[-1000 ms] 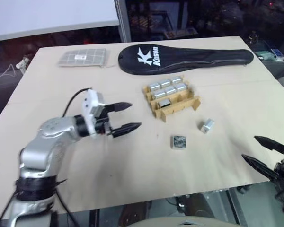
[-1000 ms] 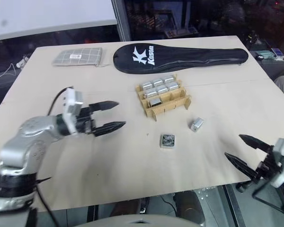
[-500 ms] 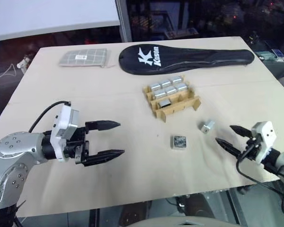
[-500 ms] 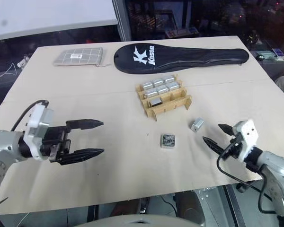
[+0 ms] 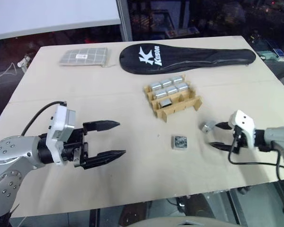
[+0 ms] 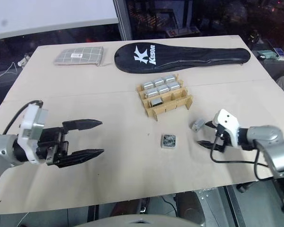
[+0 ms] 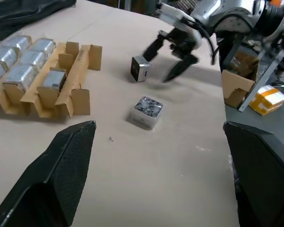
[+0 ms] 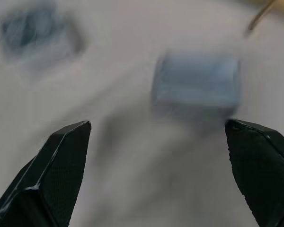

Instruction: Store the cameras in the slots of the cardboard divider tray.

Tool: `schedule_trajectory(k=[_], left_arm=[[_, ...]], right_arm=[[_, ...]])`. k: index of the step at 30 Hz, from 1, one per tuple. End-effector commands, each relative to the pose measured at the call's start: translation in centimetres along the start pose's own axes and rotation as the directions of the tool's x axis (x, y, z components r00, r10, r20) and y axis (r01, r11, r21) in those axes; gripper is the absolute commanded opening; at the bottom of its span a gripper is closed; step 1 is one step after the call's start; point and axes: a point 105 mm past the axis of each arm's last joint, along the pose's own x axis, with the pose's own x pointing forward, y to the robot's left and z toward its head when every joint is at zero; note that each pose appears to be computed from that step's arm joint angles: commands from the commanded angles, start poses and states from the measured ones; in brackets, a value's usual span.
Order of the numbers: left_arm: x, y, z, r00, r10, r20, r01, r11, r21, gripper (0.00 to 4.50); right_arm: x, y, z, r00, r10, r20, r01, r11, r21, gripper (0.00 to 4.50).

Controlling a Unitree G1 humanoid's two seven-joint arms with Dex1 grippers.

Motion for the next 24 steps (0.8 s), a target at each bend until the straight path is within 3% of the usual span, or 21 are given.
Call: schedule_trajectory(k=[1,5,12,17,24], left_arm=[[0.0,-0.5,0.7,1.0,-0.003,0.007,0.002,0.999,0.037,4.46],[0.1,-0.7,0.7,1.0,0.001,0.012,-0.001,0.999,0.036,4.46],[0.1,-0.9,0.8,1.0,0.006,0.013,-0.006,0.999,0.037,4.46],[-0.2,-1.1,0.5,1.0,0.011,0.002,-0.011,1.0,0.025,4.46],[-0.1,-1.3,0.3,1.0,0.016,0.005,-0.016,1.0,0.025,4.46]], right_arm=[[-1.1,-1.1,1.6,0.996,0.057,-0.072,-0.069,0.983,-0.168,4.5],[-1.2,-3.0,2.3,0.975,0.055,-0.213,-0.133,0.921,-0.367,4.5],[1.0,-5.3,5.4,0.945,0.057,-0.321,-0.263,0.716,-0.647,4.5],[1.4,-4.8,6.3,0.897,0.117,-0.425,-0.409,0.584,-0.702,4.5],[2.7,-3.7,8.1,0.88,0.141,-0.453,-0.467,0.421,-0.777,4.5]])
